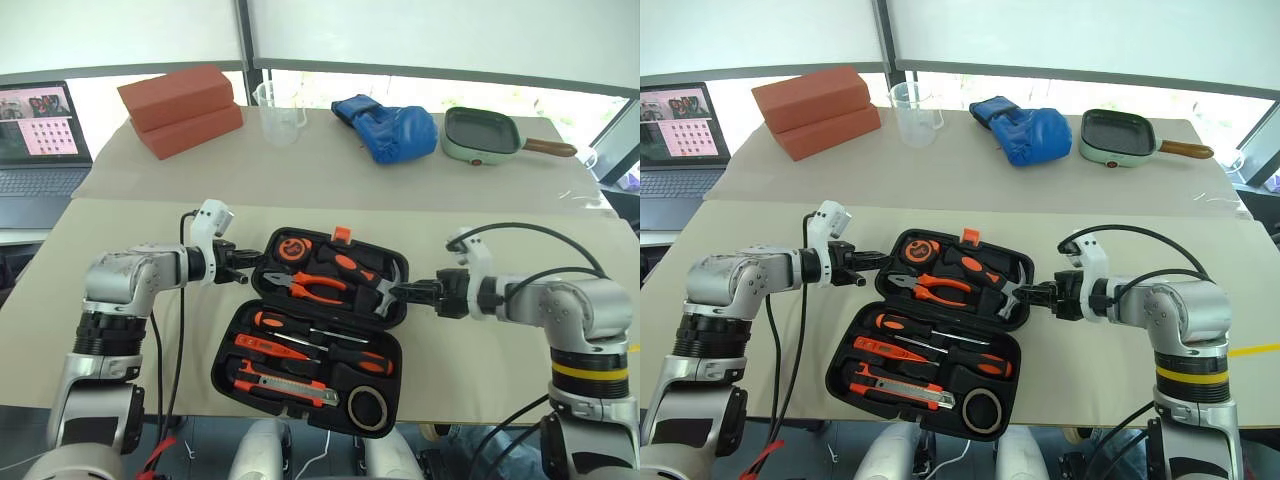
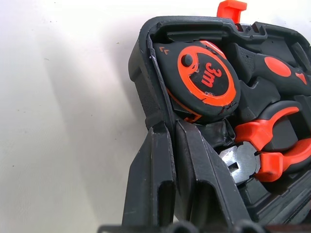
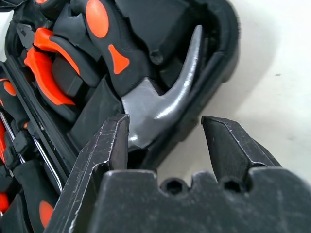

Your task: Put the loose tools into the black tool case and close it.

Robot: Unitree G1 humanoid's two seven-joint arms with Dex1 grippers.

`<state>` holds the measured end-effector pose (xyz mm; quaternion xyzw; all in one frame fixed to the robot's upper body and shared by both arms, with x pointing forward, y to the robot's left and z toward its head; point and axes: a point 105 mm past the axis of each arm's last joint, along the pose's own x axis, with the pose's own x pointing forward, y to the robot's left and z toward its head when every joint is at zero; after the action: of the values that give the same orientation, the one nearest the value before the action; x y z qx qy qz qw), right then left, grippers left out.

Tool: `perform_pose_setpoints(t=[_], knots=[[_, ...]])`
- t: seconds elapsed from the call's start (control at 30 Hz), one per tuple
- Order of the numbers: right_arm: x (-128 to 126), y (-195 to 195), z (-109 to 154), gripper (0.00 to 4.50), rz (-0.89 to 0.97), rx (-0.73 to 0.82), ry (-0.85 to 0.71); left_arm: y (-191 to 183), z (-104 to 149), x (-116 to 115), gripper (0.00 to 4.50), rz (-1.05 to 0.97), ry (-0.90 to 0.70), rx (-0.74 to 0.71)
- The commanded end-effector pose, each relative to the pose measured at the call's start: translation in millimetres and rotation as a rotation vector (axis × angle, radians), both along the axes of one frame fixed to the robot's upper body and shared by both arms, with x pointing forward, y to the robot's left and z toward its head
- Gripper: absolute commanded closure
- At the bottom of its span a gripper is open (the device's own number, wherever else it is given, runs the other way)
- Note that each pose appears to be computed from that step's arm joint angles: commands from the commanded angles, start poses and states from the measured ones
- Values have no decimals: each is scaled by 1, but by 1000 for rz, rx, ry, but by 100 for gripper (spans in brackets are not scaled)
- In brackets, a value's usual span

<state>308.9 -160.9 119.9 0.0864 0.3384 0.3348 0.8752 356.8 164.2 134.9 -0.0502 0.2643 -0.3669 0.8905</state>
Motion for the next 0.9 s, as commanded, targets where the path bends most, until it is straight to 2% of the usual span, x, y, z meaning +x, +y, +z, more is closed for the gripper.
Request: perform_pose_setpoints(t=[0.03, 0.13, 0.2, 0.53, 0.73, 0.9], knots=[[2, -2, 11, 300, 0, 13, -51, 0, 7, 2, 450, -8, -40, 11], [2, -1, 14, 403, 10, 19, -64, 0, 7, 1, 450, -9, -40, 8], [3, 0, 16, 434, 15, 23, -75, 0, 7, 1, 450, -10, -40, 7], [16, 14, 37, 445, 26, 69, -187, -8, 22, 4, 450, -27, -104, -33], [40, 13, 68, 450, -14, 27, -397, -17, 56, 19, 450, 7, -294, -100], [65, 0, 81, 450, -107, -73, -559, -25, 70, 26, 450, 30, -443, -93]])
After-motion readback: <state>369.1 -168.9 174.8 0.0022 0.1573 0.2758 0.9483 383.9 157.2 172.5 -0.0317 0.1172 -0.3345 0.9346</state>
